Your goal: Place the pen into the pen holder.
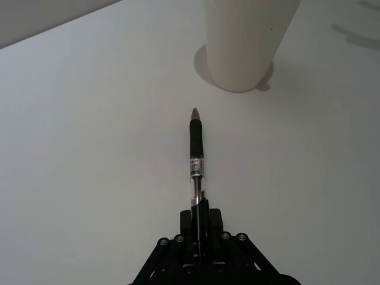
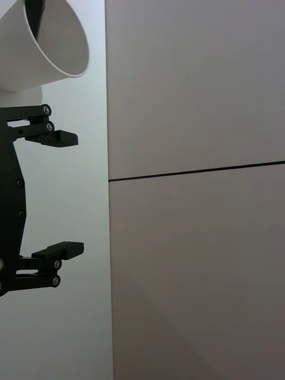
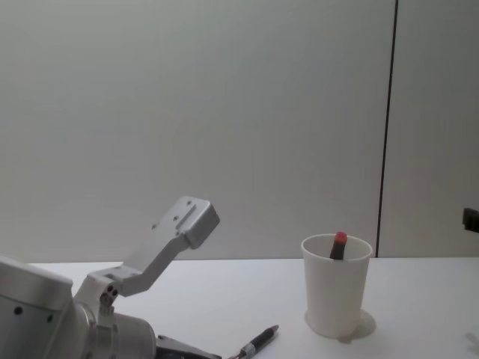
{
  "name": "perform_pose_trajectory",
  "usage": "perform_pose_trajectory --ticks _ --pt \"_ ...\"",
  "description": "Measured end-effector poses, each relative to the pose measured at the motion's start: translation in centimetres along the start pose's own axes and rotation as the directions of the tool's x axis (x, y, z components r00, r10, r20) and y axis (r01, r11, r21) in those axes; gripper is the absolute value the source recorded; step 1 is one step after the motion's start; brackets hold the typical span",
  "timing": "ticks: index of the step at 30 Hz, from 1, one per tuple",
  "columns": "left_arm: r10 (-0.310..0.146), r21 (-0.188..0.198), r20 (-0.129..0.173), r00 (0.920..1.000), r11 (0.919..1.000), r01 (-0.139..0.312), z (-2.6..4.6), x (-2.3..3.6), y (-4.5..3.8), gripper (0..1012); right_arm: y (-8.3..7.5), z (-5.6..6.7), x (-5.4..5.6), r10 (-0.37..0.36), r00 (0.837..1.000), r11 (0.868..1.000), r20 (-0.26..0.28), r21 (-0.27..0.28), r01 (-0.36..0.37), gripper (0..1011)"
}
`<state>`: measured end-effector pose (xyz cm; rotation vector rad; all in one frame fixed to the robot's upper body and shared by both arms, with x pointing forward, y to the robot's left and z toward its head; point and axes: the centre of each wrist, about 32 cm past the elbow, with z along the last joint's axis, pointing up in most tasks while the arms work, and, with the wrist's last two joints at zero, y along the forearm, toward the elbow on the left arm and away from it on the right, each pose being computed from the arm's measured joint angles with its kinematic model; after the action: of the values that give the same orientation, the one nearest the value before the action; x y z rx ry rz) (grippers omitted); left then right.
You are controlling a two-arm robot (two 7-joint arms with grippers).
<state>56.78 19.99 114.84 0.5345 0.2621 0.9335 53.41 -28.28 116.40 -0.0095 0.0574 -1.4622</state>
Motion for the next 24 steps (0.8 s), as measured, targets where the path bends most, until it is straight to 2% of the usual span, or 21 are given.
perform_pose_trajectory --ticks 7,13,16,18,19,24 --pt "0.023 -0.035 0.017 0.9996 0.9991 -0.022 0.49 -0.09 0.57 178 0.0 0.0 0.0 0.000 1.000 1.000 0.000 0.000 0.000 1001" --pt "0.074 -0.083 0.039 0.9965 0.9941 -0.070 1.19 -0.07 1.59 178 0.0 0.0 0.0 0.000 1.000 1.000 0.000 0.000 0.000 1001" --pt "0.108 -0.110 0.049 0.9929 0.9887 -0.102 1.53 -0.07 2.21 178 0.0 0.0 0.0 0.000 1.000 1.000 0.000 0.000 0.000 1001" --pt "0.140 -0.139 0.060 0.9883 0.9816 -0.131 1.88 -0.11 2.82 178 0.0 0.0 0.0 0.000 1.000 1.000 0.000 0.000 0.000 1001" --pt "0.140 -0.139 0.060 0.9883 0.9816 -0.131 1.88 -0.11 2.82 178 0.0 0.0 0.0 0.000 1.000 1.000 0.000 0.000 0.000 1001" --pt "0.197 -0.196 0.076 0.9774 0.9641 -0.179 2.33 -0.22 3.89 178 0.0 0.0 0.0 0.000 1.000 1.000 0.000 0.000 0.000 1001"
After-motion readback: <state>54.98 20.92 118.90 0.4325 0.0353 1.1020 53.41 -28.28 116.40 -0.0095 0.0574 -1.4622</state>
